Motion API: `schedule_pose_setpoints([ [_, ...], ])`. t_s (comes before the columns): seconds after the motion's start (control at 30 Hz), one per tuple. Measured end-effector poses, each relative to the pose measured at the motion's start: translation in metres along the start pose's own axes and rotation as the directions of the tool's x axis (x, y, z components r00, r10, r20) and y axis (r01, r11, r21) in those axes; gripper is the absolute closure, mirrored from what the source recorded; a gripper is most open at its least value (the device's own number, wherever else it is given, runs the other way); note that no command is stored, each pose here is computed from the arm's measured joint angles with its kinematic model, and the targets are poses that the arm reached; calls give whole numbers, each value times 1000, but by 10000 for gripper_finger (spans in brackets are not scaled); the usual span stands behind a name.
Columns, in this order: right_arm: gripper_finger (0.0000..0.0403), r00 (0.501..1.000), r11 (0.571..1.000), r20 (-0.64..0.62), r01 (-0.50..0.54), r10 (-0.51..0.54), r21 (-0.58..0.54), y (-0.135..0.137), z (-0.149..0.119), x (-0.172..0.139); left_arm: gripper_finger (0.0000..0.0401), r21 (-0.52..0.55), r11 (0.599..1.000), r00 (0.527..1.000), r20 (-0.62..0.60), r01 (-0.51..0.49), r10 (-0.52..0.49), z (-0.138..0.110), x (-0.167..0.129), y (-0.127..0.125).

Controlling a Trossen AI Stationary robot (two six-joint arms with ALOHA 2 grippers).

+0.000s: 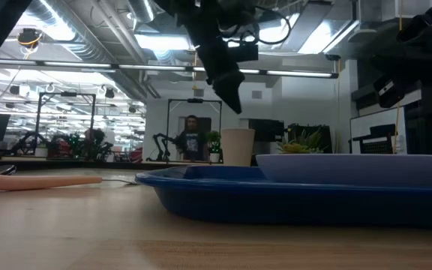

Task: Pick and place plate/cup/fork/spoon on tray
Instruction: Put the white cup on the blue serving tray to the top left of the white plate

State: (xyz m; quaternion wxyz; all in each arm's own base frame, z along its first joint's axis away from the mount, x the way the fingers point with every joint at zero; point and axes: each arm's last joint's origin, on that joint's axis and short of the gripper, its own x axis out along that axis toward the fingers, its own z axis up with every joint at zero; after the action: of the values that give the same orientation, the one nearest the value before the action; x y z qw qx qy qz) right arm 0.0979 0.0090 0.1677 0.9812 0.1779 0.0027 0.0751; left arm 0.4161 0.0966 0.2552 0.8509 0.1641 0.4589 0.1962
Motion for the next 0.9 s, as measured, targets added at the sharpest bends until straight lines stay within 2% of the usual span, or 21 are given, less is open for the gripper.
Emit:
schedule_pose_setpoints([
  [0.13,338,1000,1000,0,0,0,0,0,0,0,314,-10,1000,1000,-2,-2,2,-1,2,4],
  [0.17,338,1000,1000,0,0,0,0,0,0,0,313,-13,1000,1000,8,27,-27,-1,2,4],
  [0.27,338,1000,1000,0,0,0,0,0,0,0,313,-30,978,977,59,205,-203,-5,7,14],
  [0.33,338,1000,1000,0,0,0,0,0,0,0,313,-51,963,962,77,265,-261,-8,11,24],
  [0.57,338,1000,1000,0,0,0,0,0,0,0,312,-83,967,968,87,241,-234,-15,19,46],
  [0.8,338,1000,1000,0,-1,1,0,0,0,0,312,-177,958,973,106,224,-207,-14,20,50],
  [0.9,338,1000,1000,0,-1,1,4,0,0,0,312,-182,954,968,112,240,-222,-14,20,50],
])
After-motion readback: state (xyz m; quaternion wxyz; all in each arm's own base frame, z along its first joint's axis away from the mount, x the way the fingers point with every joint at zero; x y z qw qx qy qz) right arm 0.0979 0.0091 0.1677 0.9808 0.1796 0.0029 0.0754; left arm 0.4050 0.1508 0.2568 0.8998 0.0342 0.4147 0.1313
